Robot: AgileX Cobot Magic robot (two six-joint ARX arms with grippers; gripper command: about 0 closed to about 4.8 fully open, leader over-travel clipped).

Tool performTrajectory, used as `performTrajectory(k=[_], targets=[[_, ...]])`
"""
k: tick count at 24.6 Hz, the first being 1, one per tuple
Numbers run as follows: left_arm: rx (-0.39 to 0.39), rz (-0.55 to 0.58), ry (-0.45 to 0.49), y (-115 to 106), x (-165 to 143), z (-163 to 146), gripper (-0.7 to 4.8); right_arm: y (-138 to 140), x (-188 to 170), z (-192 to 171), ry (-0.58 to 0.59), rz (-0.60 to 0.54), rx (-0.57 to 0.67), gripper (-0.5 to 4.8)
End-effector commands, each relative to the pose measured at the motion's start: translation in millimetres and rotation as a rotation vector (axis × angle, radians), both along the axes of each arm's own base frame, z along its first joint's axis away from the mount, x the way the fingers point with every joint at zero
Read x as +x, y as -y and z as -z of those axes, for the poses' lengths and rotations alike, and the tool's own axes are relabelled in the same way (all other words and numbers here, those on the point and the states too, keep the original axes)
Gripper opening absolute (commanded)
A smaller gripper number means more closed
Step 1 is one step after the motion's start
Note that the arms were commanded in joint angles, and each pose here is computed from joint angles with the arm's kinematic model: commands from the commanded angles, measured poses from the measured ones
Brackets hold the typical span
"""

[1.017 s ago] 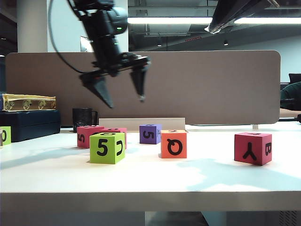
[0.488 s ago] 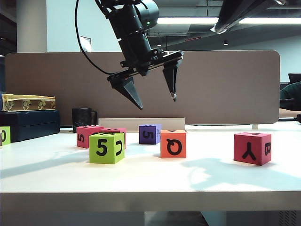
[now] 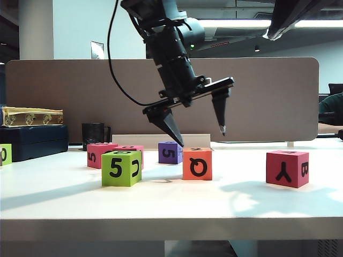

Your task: Select the appropriate blocks from the scattered letter blocks on the table and arrange them in a row to spell out "2024".

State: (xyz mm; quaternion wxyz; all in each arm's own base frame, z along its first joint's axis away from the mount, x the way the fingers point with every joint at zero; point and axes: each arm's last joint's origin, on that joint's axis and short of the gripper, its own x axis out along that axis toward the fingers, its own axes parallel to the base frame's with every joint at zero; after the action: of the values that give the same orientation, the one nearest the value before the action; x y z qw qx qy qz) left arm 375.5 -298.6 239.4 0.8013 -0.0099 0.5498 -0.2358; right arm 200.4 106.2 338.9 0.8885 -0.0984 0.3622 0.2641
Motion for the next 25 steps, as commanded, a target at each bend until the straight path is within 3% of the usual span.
performTrajectory(k=[1,8,16,25], targets=[[0.004,-0.025,-0.015,2,-1,3,4.66,1,-1,-3,0.010,-0.002,0.002,-0.04],[0.095,-0.055,-0.015,-1,-4,6,4.66,1,-2,-2,0.000,-0.004,-0.001,-0.04],[0.020,0.000,0.031,11,-6,-2,4.66,0,-1,-2,0.008,-0.004,0.004,-0.04],[0.079,-0.016,0.037,6,-9,-7,4.66,0,-2,-2,0.006,-0.010,0.008,-0.04]])
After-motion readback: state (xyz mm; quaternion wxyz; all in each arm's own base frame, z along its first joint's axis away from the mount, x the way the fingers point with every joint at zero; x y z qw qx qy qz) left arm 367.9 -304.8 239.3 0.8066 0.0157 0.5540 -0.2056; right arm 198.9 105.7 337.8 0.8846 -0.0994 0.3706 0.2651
